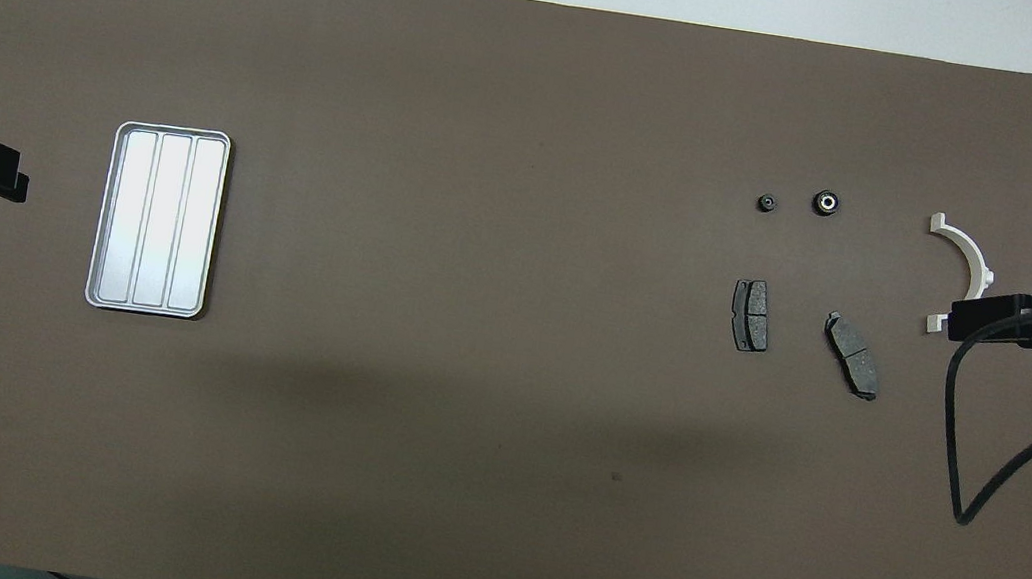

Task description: Pick bearing gear from pile to tray

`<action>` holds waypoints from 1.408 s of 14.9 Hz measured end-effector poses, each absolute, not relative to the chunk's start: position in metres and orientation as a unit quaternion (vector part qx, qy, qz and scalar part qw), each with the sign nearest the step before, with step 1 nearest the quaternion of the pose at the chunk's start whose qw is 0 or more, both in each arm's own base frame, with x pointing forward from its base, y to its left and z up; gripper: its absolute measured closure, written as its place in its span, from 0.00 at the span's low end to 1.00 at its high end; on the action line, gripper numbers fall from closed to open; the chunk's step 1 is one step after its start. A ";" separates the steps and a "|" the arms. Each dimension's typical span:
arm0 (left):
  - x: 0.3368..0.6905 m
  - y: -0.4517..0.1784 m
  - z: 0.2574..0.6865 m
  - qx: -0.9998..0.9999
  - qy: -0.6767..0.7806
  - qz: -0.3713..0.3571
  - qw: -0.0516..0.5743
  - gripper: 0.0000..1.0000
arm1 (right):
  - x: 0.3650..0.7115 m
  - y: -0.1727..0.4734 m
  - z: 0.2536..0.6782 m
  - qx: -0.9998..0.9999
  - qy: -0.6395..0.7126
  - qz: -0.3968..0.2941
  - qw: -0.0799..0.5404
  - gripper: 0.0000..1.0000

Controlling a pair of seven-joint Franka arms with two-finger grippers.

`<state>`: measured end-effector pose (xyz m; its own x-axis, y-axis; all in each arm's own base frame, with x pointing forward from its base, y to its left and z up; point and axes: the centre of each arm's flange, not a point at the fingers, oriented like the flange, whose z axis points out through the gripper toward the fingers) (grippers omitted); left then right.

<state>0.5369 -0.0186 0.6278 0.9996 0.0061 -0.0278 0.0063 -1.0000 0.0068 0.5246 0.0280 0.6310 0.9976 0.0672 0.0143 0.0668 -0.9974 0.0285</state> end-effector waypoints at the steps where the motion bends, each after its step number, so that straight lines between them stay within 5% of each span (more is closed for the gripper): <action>1: 0.537 -0.019 0.628 1.000 0.003 -0.014 0.003 0.00 | 0.525 0.028 0.631 0.999 0.034 0.008 0.014 0.00; 14: 0.537 -0.019 0.627 1.000 0.003 -0.015 0.003 0.00 | 0.525 0.030 0.628 0.999 0.035 0.008 0.013 0.00; 21: 0.537 -0.019 0.627 1.000 0.003 -0.015 0.003 0.00 | 0.586 0.041 0.505 1.000 0.010 0.006 0.010 0.00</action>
